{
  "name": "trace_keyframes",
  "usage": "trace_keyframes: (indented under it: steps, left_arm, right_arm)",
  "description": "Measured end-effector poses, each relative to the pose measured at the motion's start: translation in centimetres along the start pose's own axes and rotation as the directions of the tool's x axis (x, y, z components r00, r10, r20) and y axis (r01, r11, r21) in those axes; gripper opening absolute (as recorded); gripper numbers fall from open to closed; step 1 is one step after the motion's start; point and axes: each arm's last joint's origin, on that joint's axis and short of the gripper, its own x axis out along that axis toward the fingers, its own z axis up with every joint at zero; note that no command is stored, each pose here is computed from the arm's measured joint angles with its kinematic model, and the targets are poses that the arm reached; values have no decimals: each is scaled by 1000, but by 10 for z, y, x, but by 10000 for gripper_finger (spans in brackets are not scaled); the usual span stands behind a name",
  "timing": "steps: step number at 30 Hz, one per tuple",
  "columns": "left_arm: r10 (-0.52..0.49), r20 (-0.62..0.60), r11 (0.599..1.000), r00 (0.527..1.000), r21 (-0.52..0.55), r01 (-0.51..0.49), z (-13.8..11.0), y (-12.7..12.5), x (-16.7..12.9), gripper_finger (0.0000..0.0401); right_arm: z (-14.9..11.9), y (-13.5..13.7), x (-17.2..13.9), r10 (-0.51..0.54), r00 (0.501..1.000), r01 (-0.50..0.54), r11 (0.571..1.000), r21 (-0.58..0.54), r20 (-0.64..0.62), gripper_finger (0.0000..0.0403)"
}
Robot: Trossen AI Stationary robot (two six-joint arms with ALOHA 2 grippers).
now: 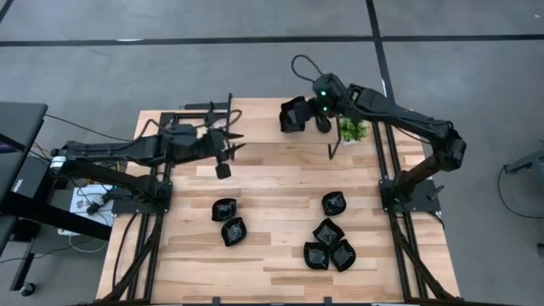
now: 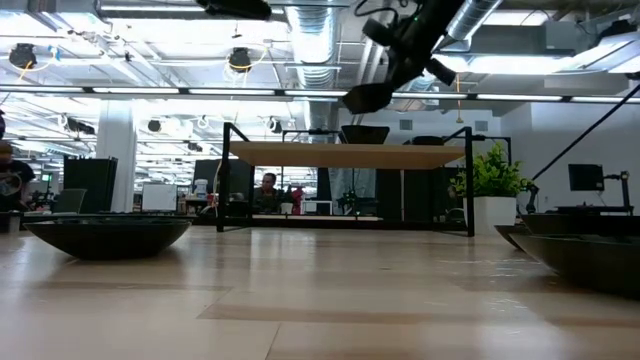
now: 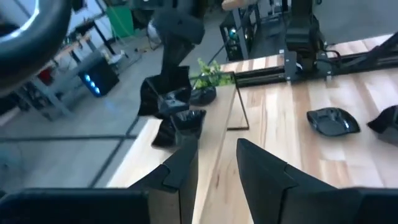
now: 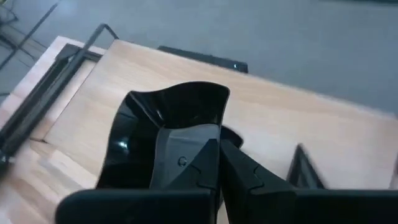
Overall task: Pick & Place Mini shaped plates
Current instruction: Stack the black distorted square plate on top of the black distorted square plate on the shelf
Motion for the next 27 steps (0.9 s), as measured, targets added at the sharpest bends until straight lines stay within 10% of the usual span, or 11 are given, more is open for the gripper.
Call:
trace_keyframes:
  steps: [27]
  left_arm:
    - [-167, -23, 970, 986, -181, 160, -34, -11, -17, 112]
  right_arm:
    - [-29, 25, 42, -135, 990, 136, 989, 60, -27, 0]
